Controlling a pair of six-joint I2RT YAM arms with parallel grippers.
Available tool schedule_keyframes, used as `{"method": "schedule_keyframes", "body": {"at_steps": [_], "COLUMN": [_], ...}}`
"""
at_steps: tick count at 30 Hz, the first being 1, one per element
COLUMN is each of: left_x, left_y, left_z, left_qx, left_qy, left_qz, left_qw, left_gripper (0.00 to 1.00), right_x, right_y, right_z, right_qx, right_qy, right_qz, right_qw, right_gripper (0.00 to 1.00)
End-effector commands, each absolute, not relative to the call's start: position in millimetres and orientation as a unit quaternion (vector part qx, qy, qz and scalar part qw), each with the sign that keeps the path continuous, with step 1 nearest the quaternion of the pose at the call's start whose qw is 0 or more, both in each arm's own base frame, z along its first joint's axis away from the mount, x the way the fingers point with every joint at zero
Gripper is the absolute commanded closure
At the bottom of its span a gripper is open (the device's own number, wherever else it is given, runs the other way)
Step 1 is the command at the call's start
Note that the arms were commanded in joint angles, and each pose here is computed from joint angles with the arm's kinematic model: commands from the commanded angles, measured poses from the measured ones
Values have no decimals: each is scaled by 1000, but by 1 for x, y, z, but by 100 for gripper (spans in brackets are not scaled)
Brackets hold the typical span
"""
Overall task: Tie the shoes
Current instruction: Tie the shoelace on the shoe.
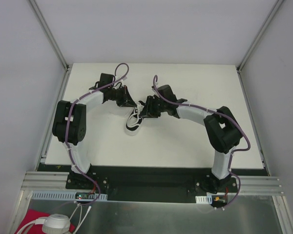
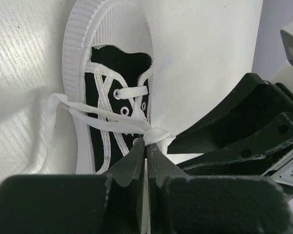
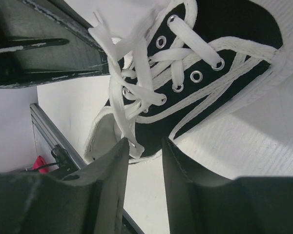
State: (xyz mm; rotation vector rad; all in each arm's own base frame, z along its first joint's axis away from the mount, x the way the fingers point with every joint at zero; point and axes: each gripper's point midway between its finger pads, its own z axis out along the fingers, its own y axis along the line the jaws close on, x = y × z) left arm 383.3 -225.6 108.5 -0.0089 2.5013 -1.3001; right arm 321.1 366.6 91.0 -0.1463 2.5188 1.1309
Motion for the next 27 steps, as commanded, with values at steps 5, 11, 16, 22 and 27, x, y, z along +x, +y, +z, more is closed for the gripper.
{"method": "schedule_keyframes", "body": {"at_steps": [5,11,16,22,27], "left_x": [381,381,381,381,381], "left_y": [-231,-231,-231,-231,-232], "left_z": [130,131,132,130,130], "left_qx": [15,14,15,14,14], "left_qy": [865,864,864,864,864], "left_qz": [-469,-469,-470,-471,-472], "left_qw": [180,180,181,177,176], "left_gripper": [100,100,100,100,100], "right_x": [329,335,346,362,377], "right_y": [374,348,313,288,266], "right_z": [99,110,127,153,168], "right_qx": [-52,-88,-131,-182,-196], "right_qy": [893,908,921,917,913], "right_qz": [401,342,260,180,110], "right_qw": [198,224,260,305,339], "right_gripper": [78,98,99,99,99]}}
